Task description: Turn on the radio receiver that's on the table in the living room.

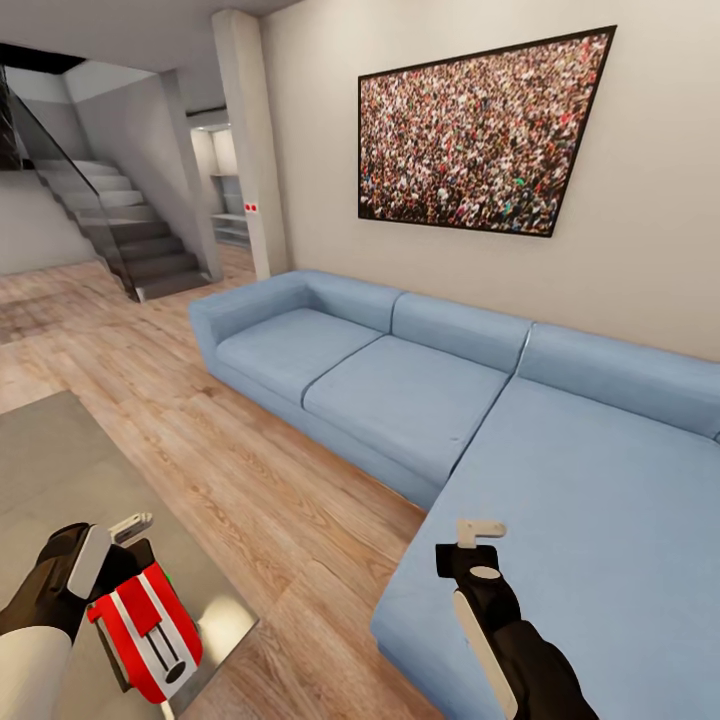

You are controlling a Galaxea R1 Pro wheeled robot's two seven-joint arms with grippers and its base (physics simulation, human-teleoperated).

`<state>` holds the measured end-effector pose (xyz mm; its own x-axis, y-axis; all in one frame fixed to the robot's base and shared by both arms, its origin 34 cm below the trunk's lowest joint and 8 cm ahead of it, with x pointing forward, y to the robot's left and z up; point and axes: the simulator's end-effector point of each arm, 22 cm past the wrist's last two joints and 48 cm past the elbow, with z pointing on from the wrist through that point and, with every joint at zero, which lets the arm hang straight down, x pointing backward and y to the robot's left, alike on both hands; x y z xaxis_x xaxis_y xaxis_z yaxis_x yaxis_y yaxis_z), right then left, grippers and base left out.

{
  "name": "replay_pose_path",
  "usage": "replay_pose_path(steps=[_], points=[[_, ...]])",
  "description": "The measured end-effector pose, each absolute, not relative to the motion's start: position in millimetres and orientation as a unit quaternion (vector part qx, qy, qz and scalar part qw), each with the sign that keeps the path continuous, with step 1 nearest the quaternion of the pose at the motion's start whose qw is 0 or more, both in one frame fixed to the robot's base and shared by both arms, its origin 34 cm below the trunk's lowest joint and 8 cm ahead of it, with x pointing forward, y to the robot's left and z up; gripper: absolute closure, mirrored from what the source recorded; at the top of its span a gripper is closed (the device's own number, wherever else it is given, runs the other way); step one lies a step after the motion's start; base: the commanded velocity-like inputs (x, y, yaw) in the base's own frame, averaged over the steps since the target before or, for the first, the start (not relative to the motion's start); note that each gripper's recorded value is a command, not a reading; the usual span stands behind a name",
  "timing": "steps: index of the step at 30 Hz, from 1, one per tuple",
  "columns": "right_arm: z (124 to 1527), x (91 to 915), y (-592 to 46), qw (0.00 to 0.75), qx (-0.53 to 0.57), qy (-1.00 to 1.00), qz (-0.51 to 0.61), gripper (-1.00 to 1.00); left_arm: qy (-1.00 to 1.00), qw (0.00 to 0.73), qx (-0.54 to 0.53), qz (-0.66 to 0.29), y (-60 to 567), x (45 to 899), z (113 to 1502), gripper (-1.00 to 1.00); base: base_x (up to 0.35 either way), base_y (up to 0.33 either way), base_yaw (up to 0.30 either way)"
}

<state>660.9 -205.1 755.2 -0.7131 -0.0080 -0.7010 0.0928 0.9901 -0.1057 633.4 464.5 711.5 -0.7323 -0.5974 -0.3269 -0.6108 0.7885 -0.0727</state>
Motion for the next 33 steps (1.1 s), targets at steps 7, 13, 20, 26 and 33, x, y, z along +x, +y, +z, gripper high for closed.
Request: replay_pose_path(steps=[7,13,20,26,33], points=[[743.7,660.7,-205.1,0.377,0.023,0.923,-0.066,1.0,0.93,0.169,-0.325,0.02,465.8,633.5,701.1,1.0,0.0,0.0,0.0],[734.2,660.7,-205.1,0.377,0.023,0.923,-0.066,1.0,0.93,0.169,-0.325,0.021,465.9,633.2,691.6,1.0,0.0,0.0,0.0],[722.9,660.5,-205.2,0.377,0.023,0.923,-0.066,1.0,0.93,0.169,-0.325,0.021,466.0,633.0,680.2,1.0,0.0,0.0,0.0],[712.9,660.2,-205.4,0.378,0.023,0.923,-0.067,1.0,0.93,0.169,-0.325,0.021,466.6,632.5,670.4,1.0,0.0,0.0,0.0],[701.0,659.7,-205.0,0.378,0.023,0.923,-0.066,1.0,0.93,0.169,-0.324,0.022,467.0,632.0,658.7,1.0,0.0,0.0,0.0]])
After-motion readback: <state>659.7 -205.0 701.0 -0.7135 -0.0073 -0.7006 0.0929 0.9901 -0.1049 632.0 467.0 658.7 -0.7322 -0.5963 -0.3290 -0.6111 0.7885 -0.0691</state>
